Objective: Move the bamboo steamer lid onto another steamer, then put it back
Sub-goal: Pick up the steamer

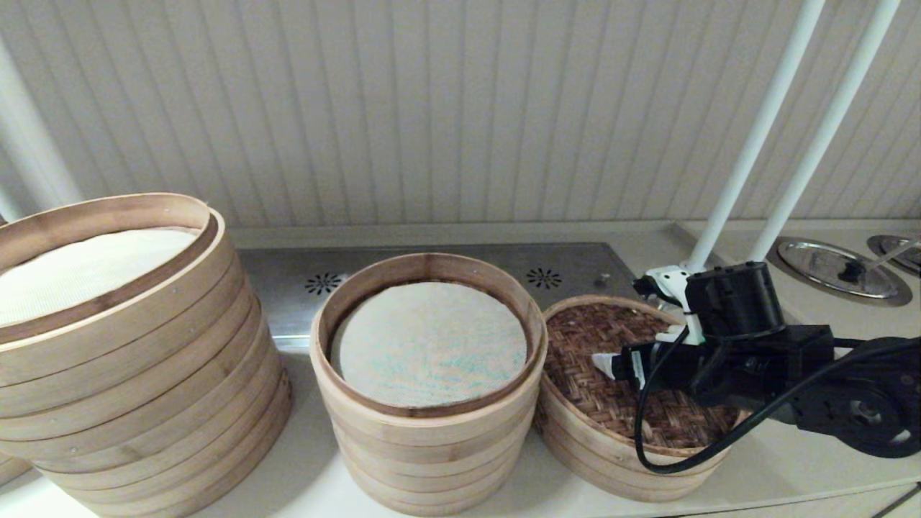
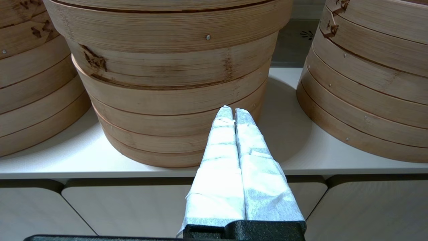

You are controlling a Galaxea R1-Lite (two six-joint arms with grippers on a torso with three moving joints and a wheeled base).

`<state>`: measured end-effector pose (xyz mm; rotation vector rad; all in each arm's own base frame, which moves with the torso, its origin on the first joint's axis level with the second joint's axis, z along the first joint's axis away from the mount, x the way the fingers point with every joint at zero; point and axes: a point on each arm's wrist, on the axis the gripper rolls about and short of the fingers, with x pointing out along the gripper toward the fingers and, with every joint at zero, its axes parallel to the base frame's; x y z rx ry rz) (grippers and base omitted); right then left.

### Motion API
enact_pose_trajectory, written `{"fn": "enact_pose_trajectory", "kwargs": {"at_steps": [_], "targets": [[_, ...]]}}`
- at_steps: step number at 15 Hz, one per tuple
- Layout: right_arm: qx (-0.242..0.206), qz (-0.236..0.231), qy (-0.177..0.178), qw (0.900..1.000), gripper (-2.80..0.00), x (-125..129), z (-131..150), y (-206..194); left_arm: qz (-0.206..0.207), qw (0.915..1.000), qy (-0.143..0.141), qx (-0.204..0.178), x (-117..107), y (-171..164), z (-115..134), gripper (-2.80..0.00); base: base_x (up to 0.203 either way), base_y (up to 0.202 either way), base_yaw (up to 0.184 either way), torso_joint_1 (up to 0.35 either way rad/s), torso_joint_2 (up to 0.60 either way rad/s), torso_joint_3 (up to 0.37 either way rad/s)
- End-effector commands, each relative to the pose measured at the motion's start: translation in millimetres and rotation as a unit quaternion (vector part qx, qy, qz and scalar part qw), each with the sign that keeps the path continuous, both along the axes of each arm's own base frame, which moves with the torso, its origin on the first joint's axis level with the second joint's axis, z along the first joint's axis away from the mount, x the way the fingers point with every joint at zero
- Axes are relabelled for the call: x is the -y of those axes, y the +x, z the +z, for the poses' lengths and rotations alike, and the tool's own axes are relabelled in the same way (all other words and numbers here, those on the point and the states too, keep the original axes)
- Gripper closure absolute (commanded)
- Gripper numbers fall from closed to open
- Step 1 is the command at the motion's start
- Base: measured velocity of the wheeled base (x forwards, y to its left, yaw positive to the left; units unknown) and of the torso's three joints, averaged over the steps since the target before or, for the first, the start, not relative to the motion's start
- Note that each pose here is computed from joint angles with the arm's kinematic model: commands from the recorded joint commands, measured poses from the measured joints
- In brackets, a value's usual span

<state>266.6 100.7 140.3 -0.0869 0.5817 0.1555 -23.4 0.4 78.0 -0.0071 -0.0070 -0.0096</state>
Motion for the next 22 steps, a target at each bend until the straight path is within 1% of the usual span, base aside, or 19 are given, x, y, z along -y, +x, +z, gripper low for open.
{"fn": "enact_pose_trajectory", "kwargs": {"at_steps": [1,2,3,4,9,13,17,19,22], "targets": [[-0.003,-0.006,0.000,1.000,-2.80,3,-2,2,0.000,1.0000,0.000,0.000,0,0,0,0.00,0.000,0.000,0.000,0.000,0.00,0.000],[-0.001,-0.007,0.002,1.000,-2.80,3,-1,2,0.000,1.0000,0.000,0.000,0,0,0,0.00,0.000,0.000,0.000,0.000,0.00,0.000],[-0.002,-0.013,0.007,1.000,-2.59,3,-2,4,0.000,1.0000,0.000,0.000,0,0,0,0.00,0.000,0.000,0.000,0.000,0.00,0.000],[-0.002,-0.015,0.011,1.000,0.00,4,-2,4,0.000,1.0000,0.000,0.000,0,0,0,0.00,0.000,0.000,0.000,0.000,0.00,0.000],[-0.015,-0.013,0.009,1.000,0.00,2,-9,6,0.000,1.0000,0.000,0.000,0,0,0,0.00,0.000,0.000,0.000,0.000,0.00,0.000],[-0.003,-0.015,0.013,1.000,0.00,3,-7,7,-0.001,1.0000,0.000,0.000,0,0,0,0.00,0.000,0.000,0.000,0.000,0.00,0.000],[-0.002,-0.015,0.014,1.000,0.00,3,-6,5,0.000,1.0000,0.000,0.000,0,0,0,0.00,0.000,0.000,0.000,0.000,0.00,0.000],[0.015,-0.017,0.023,0.999,0.00,3,4,5,0.000,1.0000,0.000,0.000,0,0,0,0.00,0.000,0.000,0.000,0.000,0.00,0.000],[0.052,-0.020,0.035,0.998,0.00,6,27,0,0.000,1.0000,-0.001,0.000,0,0,0,0.00,0.000,0.000,0.000,0.000,0.00,0.000]]}}
